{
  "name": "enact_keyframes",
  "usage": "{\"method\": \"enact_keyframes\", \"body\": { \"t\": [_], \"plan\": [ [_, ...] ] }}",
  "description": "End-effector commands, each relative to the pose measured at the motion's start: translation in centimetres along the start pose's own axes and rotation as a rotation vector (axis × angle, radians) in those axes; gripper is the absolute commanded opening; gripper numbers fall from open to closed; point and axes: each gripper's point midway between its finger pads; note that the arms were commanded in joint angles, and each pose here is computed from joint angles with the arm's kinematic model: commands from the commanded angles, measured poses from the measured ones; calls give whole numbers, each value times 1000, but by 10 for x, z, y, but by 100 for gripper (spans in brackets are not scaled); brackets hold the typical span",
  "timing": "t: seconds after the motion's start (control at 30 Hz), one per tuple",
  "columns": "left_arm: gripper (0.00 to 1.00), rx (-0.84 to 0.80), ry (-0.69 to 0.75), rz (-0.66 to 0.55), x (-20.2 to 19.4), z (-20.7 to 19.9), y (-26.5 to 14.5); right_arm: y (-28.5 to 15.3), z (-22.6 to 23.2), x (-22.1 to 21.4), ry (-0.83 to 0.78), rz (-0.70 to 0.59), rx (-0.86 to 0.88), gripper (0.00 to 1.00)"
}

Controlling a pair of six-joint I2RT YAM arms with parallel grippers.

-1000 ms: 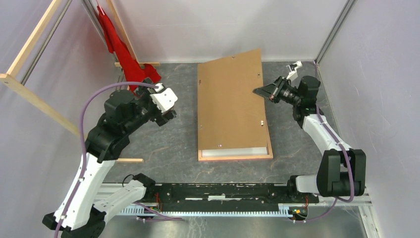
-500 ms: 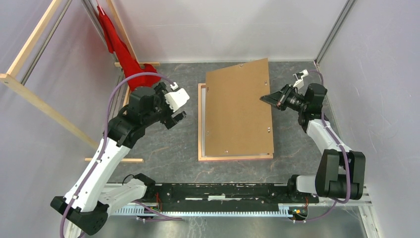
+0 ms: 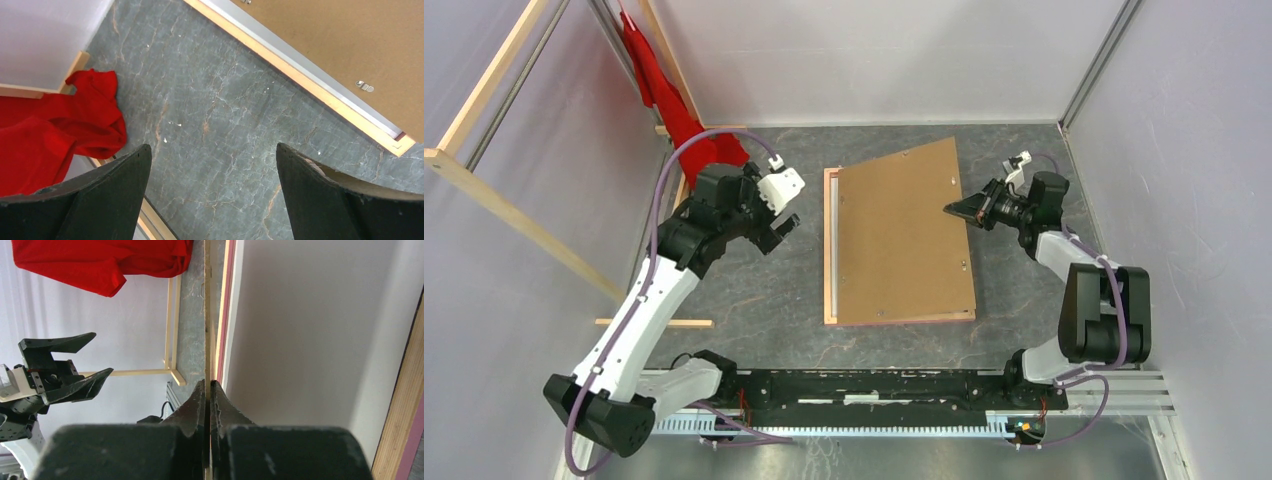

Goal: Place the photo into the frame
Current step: Turn over the photo frame item on the photo frame.

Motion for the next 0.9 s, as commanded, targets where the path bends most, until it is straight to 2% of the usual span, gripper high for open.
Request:
{"method": "enact_keyframes", "body": {
  "t": [0.0, 0.23, 0.87],
  "plan": [
    [100, -19, -89, -9, 4, 6, 7, 5, 17, 25, -72, -17, 84, 0],
    [100, -13, -120, 25, -16, 18, 27, 15, 5, 31, -47, -3, 84, 0],
    [100, -52, -178, 110, -71, 9, 90, 34, -18, 19, -1, 46, 71, 0]
  ]
}}
Point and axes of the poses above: each gripper's point midway between its finger pads, its own y axis out along the fingers, its own z axis along the line the jaws close on, x = y × z, and after that the axes turned 14 degrees about -y, right-handed
